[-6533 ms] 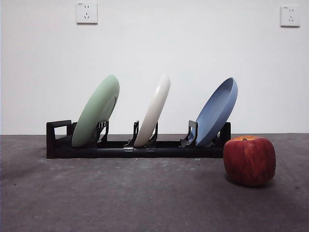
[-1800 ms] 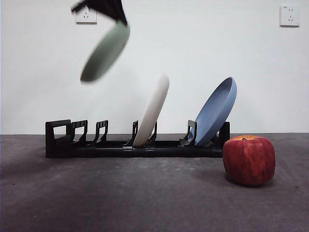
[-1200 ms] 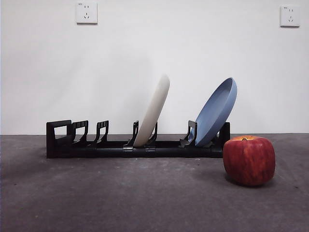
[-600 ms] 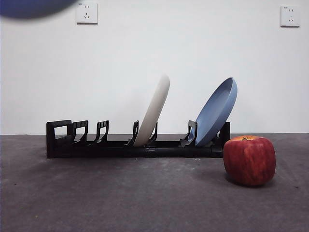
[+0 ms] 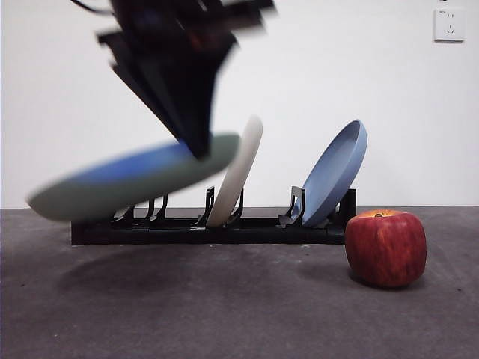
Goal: Take the green plate from the plate rack,put the plate on the table,take the apple from the table,put the apple in the plate
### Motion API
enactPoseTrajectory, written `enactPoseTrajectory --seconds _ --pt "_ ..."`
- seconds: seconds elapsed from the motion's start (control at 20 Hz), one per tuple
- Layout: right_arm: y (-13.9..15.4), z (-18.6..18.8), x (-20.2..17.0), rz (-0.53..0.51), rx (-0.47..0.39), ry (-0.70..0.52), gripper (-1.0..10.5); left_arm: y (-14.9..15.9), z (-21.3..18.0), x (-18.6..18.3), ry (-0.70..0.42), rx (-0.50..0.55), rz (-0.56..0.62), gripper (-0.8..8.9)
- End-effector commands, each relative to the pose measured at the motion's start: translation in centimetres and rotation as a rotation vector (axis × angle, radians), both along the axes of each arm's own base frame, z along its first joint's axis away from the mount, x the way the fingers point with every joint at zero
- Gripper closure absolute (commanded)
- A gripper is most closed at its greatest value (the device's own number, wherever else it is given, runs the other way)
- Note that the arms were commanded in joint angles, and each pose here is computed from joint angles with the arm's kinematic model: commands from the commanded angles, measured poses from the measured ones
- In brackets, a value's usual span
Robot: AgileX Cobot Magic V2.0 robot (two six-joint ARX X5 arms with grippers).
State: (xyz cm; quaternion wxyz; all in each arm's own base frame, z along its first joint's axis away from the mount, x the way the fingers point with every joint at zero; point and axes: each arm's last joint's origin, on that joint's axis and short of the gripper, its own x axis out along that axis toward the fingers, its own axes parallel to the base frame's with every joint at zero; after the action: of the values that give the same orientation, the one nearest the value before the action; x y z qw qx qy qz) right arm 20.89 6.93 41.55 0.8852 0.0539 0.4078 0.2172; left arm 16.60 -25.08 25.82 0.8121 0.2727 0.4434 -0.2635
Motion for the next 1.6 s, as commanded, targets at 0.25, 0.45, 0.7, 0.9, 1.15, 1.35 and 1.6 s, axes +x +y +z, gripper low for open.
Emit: enactPoseTrajectory --seconds 0.25,0.45,0.7,0.9,1.15,1.35,1.6 --pt "0.0 0.1 0.0 -0.007 -0.017 -0.009 4.5 -2.8 -5.7 1.8 0.049 0.103 -0.021 8.23" --pt "-0.1 0.0 -0.1 -0.012 -0.029 0.008 4.5 -3.7 -8.0 2.4 0.073 0.127 -0.033 8.23" --pt "-0.1 0.0 -0.1 -0.013 -0.029 0.009 4.5 -3.8 -9.0 2.8 0.141 0.115 -0.043 8.13" --pt "-0.1 0.0 -0.1 -0.013 -0.030 0.010 4.5 -3.2 -9.0 3.6 0.146 0.113 -0.006 6.43" --pt "-0.1 -0.2 -0.3 -0.010 -0.039 0.031 4.5 -2.3 -8.7 4.5 0.149 0.099 0.046 6.15" --pt "-0.2 -0.3 -0.4 0.003 -0.054 0.040 4.5 -1.7 -5.1 3.4 0.151 -0.016 0.001 6.14" --pt "-0.4 -0.8 -0.9 0.012 -0.108 0.092 4.5 2.3 5.3 -0.6 0.070 -0.389 -0.138 6.15"
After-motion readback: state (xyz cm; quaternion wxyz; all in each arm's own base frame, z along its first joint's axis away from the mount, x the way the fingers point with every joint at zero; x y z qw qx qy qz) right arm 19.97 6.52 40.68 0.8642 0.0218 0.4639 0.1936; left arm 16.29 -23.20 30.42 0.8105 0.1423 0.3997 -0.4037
